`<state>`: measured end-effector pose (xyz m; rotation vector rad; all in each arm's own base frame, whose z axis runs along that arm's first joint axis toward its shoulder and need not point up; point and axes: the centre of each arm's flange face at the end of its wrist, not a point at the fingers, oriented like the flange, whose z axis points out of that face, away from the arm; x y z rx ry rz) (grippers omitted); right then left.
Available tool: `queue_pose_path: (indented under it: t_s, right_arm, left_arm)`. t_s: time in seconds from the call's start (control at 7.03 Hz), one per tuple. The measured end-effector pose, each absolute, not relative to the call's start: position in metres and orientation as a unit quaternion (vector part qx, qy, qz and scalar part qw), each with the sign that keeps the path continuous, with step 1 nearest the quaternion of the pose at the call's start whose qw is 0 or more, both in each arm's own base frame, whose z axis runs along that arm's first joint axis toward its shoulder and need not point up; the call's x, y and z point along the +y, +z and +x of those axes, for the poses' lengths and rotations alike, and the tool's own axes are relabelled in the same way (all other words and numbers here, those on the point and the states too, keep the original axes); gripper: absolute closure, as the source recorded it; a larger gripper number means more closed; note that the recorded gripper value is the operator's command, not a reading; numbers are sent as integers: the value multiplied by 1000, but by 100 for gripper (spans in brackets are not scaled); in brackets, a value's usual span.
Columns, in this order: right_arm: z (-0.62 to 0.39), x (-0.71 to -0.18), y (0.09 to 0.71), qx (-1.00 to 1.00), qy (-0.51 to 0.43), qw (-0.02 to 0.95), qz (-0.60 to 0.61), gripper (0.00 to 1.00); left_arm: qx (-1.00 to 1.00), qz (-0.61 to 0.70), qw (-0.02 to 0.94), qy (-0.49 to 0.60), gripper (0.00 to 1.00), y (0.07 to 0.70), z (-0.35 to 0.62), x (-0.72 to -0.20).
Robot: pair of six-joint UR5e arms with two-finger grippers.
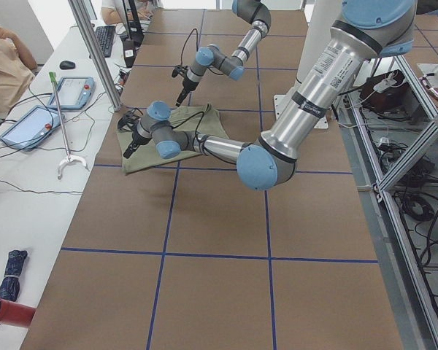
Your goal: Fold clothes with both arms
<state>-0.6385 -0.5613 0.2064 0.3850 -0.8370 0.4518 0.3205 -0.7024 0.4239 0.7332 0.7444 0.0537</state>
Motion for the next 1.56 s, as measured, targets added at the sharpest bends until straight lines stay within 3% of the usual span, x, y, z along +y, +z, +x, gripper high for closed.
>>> queue_pose_path:
  t_s: [0.57,1.0,1.56]
  right_arm:
    - [-654,-549,217,-390,210,877,186,32]
    - [-659,-547,220,-386,210,878,189,100]
    - [-652,-546,209,-391,207,876,192,100]
  left_arm:
    - [355,348,867,26,0,427,321,-701]
    - [354,347,868,27,0,430,321,-700]
    - [356,348,867,27,0,436,321,-696]
